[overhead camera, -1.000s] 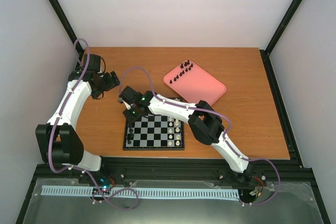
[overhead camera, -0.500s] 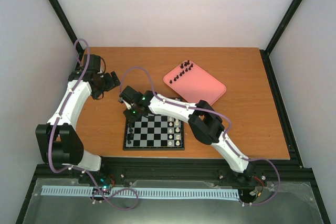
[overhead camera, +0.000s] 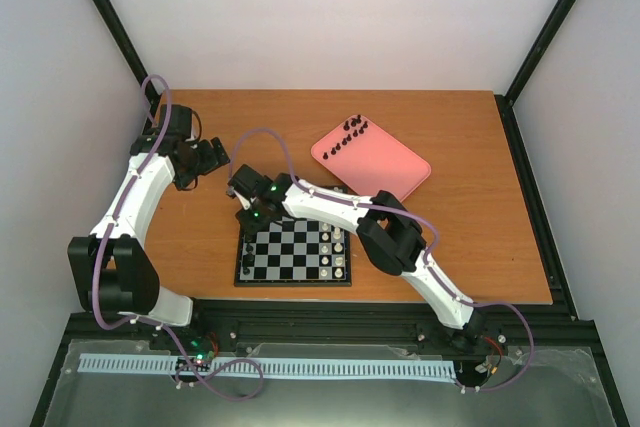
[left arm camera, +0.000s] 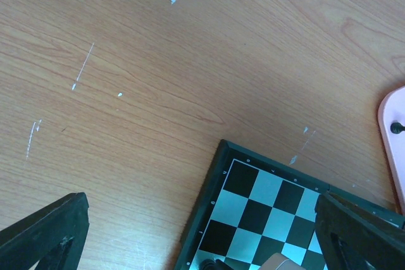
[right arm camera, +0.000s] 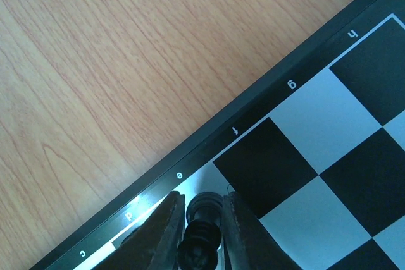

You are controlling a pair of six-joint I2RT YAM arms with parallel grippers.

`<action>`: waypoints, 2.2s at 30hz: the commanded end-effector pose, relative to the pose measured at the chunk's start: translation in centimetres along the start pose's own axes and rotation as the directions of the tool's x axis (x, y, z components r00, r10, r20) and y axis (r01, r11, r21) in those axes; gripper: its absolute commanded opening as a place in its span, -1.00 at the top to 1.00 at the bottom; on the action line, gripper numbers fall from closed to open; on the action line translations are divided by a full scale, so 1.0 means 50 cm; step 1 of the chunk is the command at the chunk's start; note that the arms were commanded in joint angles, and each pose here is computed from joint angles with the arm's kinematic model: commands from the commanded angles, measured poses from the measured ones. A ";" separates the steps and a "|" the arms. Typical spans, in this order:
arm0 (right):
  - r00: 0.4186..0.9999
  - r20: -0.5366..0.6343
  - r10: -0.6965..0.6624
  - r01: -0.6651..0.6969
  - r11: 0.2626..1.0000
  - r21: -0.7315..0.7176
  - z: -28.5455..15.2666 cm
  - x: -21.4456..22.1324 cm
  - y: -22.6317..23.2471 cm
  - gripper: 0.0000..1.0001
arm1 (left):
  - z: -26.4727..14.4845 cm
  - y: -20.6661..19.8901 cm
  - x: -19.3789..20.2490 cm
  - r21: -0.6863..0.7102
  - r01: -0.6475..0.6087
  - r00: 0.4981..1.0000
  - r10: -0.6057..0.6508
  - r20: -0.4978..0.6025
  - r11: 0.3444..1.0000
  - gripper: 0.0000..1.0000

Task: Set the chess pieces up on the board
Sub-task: Place the chess piece on the chessboard, then pick up the chess piece from the storage box.

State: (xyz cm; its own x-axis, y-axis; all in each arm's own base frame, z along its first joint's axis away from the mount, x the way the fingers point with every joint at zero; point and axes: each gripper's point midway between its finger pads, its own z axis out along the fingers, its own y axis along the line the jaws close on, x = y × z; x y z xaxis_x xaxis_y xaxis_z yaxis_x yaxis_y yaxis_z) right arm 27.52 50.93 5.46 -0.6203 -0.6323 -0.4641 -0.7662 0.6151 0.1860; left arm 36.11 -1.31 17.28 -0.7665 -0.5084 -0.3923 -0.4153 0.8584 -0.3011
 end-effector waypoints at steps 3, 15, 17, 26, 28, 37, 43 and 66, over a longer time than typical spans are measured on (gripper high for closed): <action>1.000 -0.025 0.007 -0.007 1.000 0.008 0.021 0.016 -0.009 0.52 | -0.008 -0.006 -0.010 0.018 -0.021 1.000 0.021 0.018 1.000 -0.98; 1.000 0.000 -0.014 0.014 1.000 0.025 -0.018 0.004 -0.009 0.26 | -0.005 -0.007 -0.010 0.022 -0.013 1.000 0.013 0.015 1.000 -0.98; 1.000 0.016 -0.020 0.019 0.999 0.028 -0.031 -0.007 -0.008 0.23 | -0.006 -0.009 -0.012 0.026 -0.012 1.000 0.011 0.017 1.000 -0.98; 0.996 0.078 -0.045 0.041 0.998 0.049 -0.077 -0.062 -0.007 0.17 | -0.012 -0.014 -0.020 0.030 -0.014 1.000 0.013 0.027 0.999 -0.98; 0.994 0.093 -0.048 0.045 0.998 0.041 -0.089 -0.074 -0.004 0.16 | -0.013 -0.015 -0.022 0.030 -0.016 1.000 0.015 0.028 0.999 -0.98; 0.978 0.199 -0.056 0.049 0.998 0.039 -0.189 -0.143 -0.007 0.09 | -0.018 -0.020 -0.032 0.029 -0.020 0.999 0.019 0.033 0.999 -0.99; 0.950 0.310 0.043 -0.072 0.994 0.083 -0.300 -0.198 -0.099 0.09 | -0.028 -0.029 -0.046 0.036 -0.027 0.999 0.026 0.046 0.999 -1.00; 0.818 0.464 0.339 -0.506 0.808 0.301 -0.315 -0.207 -0.678 -0.44 | -0.027 -0.048 -0.034 0.090 -0.035 0.999 0.034 0.009 0.995 -0.99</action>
State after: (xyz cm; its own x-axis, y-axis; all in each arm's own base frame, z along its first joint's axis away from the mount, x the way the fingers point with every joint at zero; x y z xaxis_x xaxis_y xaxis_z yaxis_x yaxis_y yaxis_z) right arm 55.33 30.15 21.12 -0.6567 -0.1126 -0.7457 -0.2870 0.9517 0.1091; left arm 37.61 -2.16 19.25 -0.7719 -0.4916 -0.4030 -0.3662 0.8621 -0.3503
